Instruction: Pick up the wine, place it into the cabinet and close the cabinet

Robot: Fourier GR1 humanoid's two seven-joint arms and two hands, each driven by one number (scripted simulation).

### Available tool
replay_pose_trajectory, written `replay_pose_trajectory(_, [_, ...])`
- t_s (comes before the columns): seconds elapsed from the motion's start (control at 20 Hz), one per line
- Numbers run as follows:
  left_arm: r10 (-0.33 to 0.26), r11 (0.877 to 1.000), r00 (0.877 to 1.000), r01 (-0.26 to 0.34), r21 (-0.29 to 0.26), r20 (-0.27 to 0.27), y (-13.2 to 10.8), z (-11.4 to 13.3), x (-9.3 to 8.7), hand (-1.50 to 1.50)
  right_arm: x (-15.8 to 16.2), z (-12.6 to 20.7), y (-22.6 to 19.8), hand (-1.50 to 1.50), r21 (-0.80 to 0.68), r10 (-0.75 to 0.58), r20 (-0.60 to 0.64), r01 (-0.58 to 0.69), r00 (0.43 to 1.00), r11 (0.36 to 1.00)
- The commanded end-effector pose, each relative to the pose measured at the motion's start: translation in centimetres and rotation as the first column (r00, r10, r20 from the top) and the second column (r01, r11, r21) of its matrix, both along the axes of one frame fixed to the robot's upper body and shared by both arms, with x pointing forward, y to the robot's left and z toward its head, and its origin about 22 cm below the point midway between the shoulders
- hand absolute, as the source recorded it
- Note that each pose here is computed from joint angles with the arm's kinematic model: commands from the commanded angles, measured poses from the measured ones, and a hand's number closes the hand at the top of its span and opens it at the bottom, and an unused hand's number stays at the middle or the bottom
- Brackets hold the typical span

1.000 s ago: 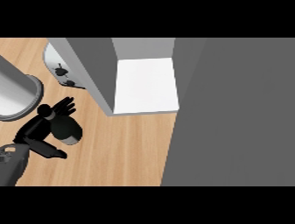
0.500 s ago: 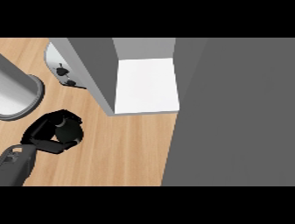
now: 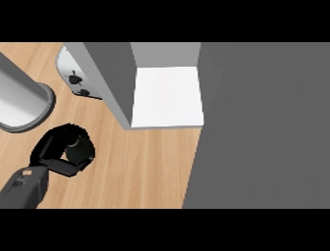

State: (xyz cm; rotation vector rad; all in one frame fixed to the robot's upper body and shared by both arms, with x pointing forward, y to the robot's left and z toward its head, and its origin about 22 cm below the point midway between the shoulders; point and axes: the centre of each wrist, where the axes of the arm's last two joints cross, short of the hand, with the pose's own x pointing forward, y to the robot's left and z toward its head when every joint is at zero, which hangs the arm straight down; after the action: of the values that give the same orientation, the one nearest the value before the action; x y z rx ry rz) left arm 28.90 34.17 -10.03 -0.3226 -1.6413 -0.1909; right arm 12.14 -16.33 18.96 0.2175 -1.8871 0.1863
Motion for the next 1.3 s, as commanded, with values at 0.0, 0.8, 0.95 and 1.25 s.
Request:
replay_pose_trajectory(0.0, [0.22, 0.973, 0.975, -0.221, -0.065, -0.016, -3.0, -5.0, -5.6, 1.5, -2.2, 1.4, -1.1, -1.5, 0.027, -0.003, 0.029, 0.002, 1.0, 1.0])
replay_pose_trajectory(0.8, [0.098, 0.982, 0.993, -0.087, -0.167, 0.06, -9.7, -1.2, -5.4, 1.5, -4.4, 1.2, -1.6, -1.5, 0.055, -0.039, 0.048, 0.037, 0.998, 0.998])
replay_pose_trajectory(0.95, [0.056, 0.985, 0.996, -0.044, -0.168, 0.069, -11.8, 2.0, -4.9, 1.5, -4.2, 1.4, -1.6, -1.5, 0.057, -0.027, 0.044, 0.025, 0.999, 0.998])
replay_pose_trajectory(1.25, [0.024, 0.985, 0.997, -0.012, -0.17, 0.073, -14.7, 5.0, -7.1, 1.5, -4.6, 1.3, -2.2, -1.5, 0.045, -0.036, 0.039, 0.034, 0.999, 0.998])
